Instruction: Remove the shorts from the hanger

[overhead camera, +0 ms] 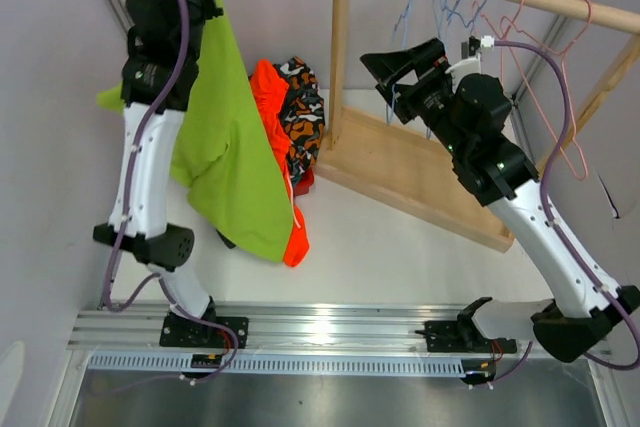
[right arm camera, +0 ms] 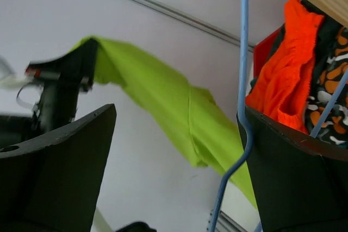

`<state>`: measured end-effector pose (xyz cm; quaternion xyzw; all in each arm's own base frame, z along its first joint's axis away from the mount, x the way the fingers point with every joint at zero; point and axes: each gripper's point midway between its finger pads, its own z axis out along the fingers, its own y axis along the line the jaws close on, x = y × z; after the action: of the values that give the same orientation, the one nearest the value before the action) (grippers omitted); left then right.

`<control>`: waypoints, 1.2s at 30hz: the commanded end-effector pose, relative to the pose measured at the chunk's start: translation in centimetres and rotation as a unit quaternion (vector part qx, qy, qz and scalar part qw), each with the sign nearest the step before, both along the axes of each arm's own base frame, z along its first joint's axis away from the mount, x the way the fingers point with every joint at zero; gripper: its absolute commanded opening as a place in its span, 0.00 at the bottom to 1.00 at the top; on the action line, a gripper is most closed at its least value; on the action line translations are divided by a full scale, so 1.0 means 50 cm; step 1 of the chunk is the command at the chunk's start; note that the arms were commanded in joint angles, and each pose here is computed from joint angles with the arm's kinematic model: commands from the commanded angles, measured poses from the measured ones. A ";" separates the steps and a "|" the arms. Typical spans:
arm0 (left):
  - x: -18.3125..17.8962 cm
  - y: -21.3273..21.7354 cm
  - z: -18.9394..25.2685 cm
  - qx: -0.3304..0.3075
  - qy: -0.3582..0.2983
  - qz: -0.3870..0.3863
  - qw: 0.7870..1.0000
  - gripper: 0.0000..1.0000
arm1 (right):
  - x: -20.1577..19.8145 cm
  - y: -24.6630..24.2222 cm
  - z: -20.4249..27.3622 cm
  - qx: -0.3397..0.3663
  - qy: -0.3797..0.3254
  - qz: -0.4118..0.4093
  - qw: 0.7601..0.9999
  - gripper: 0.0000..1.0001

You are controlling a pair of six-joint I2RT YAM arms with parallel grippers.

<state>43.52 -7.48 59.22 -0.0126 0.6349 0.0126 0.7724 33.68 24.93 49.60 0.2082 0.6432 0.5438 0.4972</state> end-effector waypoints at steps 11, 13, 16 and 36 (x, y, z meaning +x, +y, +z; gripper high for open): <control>0.398 -0.079 -0.425 -0.026 0.134 -0.063 0.989 0.41 | -0.024 -0.133 -0.068 -0.193 0.023 -0.142 0.971 0.99; 0.415 -0.076 -0.510 -0.034 0.179 -0.051 0.982 0.99 | -0.018 -0.130 -0.082 -0.212 0.027 -0.138 0.967 0.99; 0.425 -0.068 -0.595 -0.052 0.229 -0.031 0.972 0.99 | -0.017 -0.122 -0.092 -0.231 0.032 -0.128 0.964 0.99; -0.080 -0.043 -0.350 -0.056 0.137 -0.040 0.988 0.99 | -0.111 -0.134 -0.064 -0.293 -0.047 -0.056 0.953 1.00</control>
<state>42.84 -8.96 42.45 -0.0460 0.7384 -0.0568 0.6704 31.26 17.83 41.32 0.1198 0.7899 0.2374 0.5526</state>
